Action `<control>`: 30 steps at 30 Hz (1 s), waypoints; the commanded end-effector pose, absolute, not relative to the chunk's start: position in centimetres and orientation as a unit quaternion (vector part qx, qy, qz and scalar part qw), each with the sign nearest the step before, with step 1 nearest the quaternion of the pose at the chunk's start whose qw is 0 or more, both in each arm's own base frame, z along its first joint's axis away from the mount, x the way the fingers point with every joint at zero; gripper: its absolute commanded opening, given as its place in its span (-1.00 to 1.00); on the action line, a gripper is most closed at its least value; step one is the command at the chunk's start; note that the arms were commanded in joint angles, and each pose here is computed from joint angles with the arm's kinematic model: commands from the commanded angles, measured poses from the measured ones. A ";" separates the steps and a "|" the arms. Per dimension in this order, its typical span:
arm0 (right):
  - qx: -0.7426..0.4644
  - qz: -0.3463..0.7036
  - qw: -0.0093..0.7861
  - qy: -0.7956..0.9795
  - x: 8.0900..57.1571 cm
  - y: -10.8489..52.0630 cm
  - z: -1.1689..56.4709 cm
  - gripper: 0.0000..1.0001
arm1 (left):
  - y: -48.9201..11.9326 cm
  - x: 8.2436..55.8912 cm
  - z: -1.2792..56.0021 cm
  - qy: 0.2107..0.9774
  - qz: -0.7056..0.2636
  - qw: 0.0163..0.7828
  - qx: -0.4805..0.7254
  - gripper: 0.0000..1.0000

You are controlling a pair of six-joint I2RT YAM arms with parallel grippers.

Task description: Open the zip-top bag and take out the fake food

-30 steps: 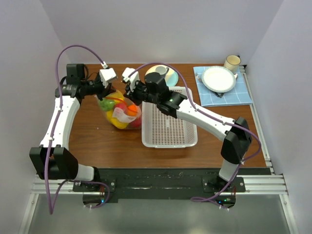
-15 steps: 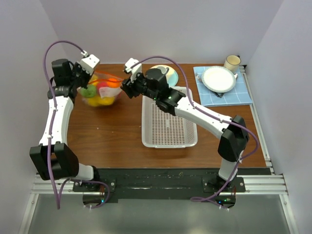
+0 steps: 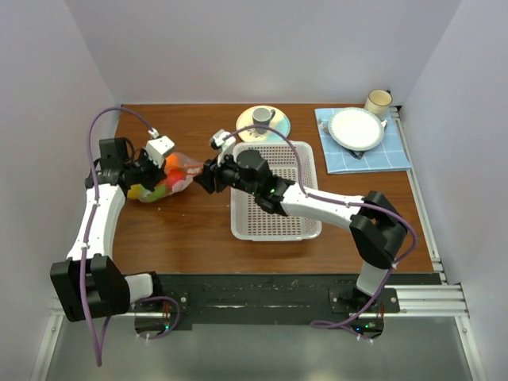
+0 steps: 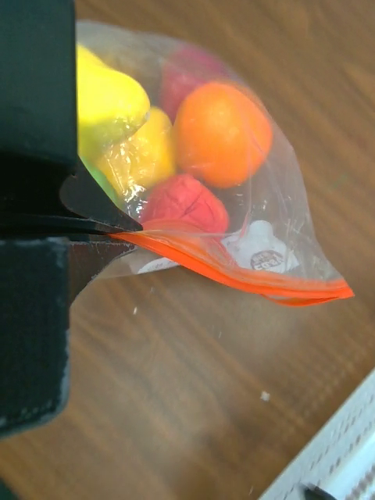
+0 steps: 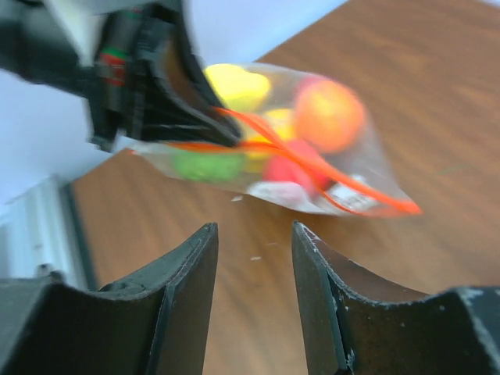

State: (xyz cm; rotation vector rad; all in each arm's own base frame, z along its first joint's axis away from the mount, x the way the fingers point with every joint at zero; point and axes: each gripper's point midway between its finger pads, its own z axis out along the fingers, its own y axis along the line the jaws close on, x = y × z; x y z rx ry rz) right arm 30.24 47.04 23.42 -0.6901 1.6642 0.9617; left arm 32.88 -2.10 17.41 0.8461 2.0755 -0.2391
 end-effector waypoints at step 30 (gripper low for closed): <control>-0.218 0.509 0.531 0.641 27.5 51.3 23.6 -0.42 | -6.1 29.3 19.4 0.804 -0.181 0.406 0.396 -1.00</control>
